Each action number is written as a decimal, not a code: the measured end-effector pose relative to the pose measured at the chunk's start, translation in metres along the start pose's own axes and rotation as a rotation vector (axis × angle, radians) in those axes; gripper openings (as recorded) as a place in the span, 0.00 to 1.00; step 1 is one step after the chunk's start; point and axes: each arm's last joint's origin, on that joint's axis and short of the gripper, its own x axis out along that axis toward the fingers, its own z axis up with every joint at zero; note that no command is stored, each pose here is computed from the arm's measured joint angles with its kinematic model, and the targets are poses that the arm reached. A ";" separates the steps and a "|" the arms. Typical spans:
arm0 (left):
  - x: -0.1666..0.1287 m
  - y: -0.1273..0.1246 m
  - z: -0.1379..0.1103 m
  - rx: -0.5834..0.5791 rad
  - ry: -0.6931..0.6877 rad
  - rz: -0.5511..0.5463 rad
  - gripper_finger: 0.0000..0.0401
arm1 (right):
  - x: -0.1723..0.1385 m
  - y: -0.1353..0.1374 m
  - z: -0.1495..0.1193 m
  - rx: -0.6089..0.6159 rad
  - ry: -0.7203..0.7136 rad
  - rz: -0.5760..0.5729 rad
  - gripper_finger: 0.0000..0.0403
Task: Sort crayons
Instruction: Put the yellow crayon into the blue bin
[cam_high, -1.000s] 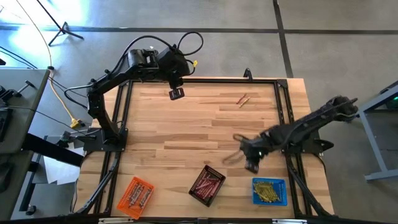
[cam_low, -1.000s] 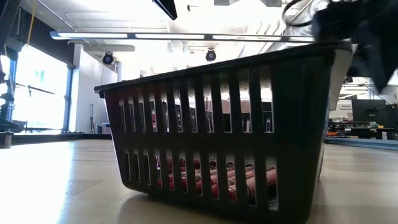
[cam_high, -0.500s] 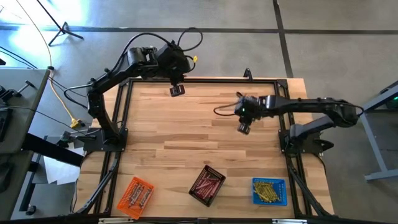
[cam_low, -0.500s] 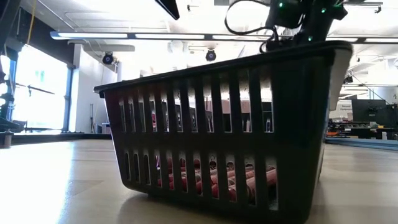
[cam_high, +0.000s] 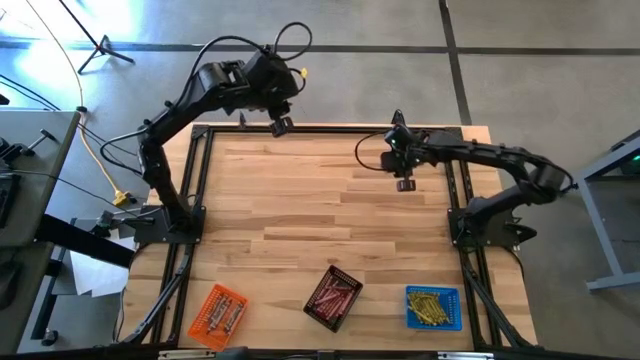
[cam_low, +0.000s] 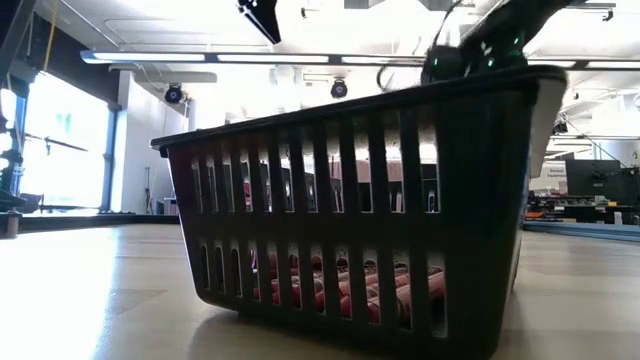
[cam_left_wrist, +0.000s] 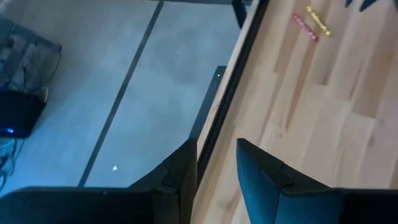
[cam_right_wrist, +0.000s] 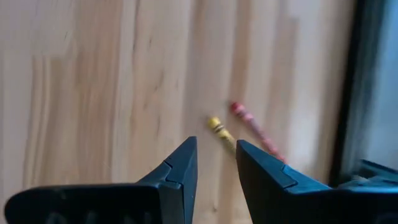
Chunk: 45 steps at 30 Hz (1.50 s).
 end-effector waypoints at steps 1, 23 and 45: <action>0.001 0.003 -0.001 -0.007 0.004 0.005 0.25 | 0.006 -0.002 -0.002 -0.004 0.006 0.026 0.24; 0.009 0.030 -0.007 -0.069 -0.010 0.025 0.25 | 0.075 -0.056 0.006 -0.171 0.261 0.199 0.24; 0.009 0.030 -0.008 -0.066 0.000 0.021 0.25 | 0.094 -0.055 0.008 -0.196 0.248 0.327 0.24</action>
